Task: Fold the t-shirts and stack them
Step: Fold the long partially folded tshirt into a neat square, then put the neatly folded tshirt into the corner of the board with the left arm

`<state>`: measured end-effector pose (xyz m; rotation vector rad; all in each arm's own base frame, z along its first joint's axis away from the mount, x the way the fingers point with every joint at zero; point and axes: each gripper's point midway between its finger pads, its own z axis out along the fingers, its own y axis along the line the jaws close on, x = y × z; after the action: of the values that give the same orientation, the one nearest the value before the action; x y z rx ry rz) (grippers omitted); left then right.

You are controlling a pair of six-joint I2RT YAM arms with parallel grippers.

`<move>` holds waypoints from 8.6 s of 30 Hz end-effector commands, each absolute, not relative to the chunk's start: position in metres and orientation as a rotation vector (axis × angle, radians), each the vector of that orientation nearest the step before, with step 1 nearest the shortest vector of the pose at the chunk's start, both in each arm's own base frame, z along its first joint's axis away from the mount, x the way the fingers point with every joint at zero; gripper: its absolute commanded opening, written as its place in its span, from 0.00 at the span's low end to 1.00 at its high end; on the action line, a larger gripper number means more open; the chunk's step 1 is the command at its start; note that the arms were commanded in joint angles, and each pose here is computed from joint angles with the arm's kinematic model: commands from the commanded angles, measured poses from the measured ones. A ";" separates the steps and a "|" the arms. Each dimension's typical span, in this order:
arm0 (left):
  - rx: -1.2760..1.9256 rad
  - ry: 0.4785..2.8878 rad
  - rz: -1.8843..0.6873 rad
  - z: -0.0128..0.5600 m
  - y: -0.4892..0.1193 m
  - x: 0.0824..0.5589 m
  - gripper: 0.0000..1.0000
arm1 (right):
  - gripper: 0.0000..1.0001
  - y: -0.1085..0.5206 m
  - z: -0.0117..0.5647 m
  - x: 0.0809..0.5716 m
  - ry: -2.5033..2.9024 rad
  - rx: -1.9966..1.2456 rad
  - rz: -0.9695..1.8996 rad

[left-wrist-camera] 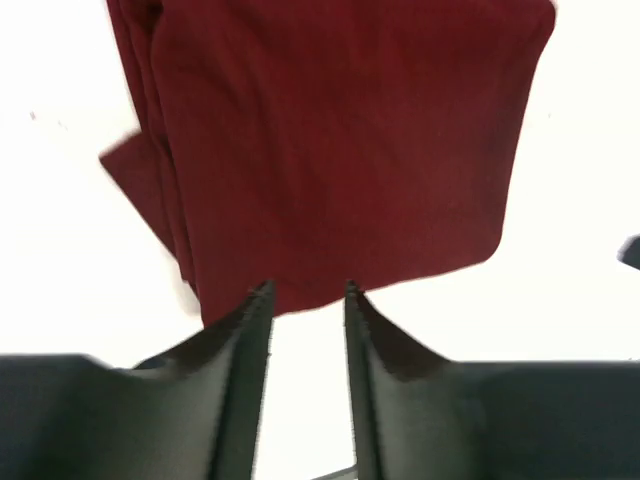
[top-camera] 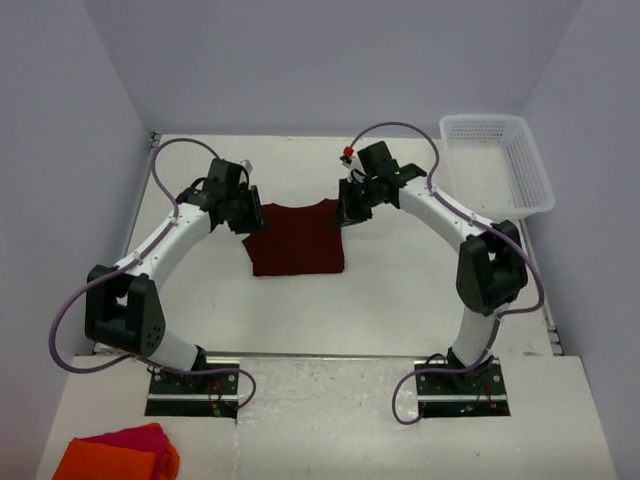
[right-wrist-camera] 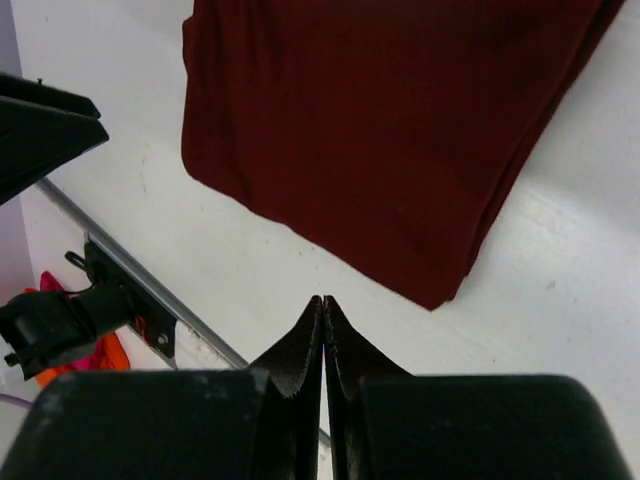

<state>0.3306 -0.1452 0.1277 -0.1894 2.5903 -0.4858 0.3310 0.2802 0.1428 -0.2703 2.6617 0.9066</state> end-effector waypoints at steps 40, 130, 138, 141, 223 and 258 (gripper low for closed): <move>-0.188 2.714 -0.334 0.077 -0.118 0.347 0.32 | 0.00 0.262 0.028 0.321 2.957 -0.045 0.941; -0.276 2.939 -0.595 -0.021 -0.149 0.327 0.20 | 0.00 0.273 0.022 0.318 2.955 -0.016 1.044; -0.319 2.937 -0.683 -0.031 -0.141 0.314 0.53 | 0.00 0.271 0.015 0.314 2.972 -0.011 1.043; -0.314 2.908 -0.687 -0.024 -0.141 0.318 0.75 | 0.00 0.271 0.014 0.314 2.976 -0.006 1.038; -0.190 2.705 -0.562 0.077 -0.145 0.284 0.49 | 0.00 0.287 0.032 0.395 3.016 -0.059 1.004; -0.338 2.731 -0.234 0.062 -0.110 0.294 0.41 | 0.00 0.277 0.030 0.397 3.056 0.105 1.144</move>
<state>0.2801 -0.1206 0.0375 -0.3034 2.8057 -0.3138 0.3955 0.2783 0.0223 0.0879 3.0720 1.1181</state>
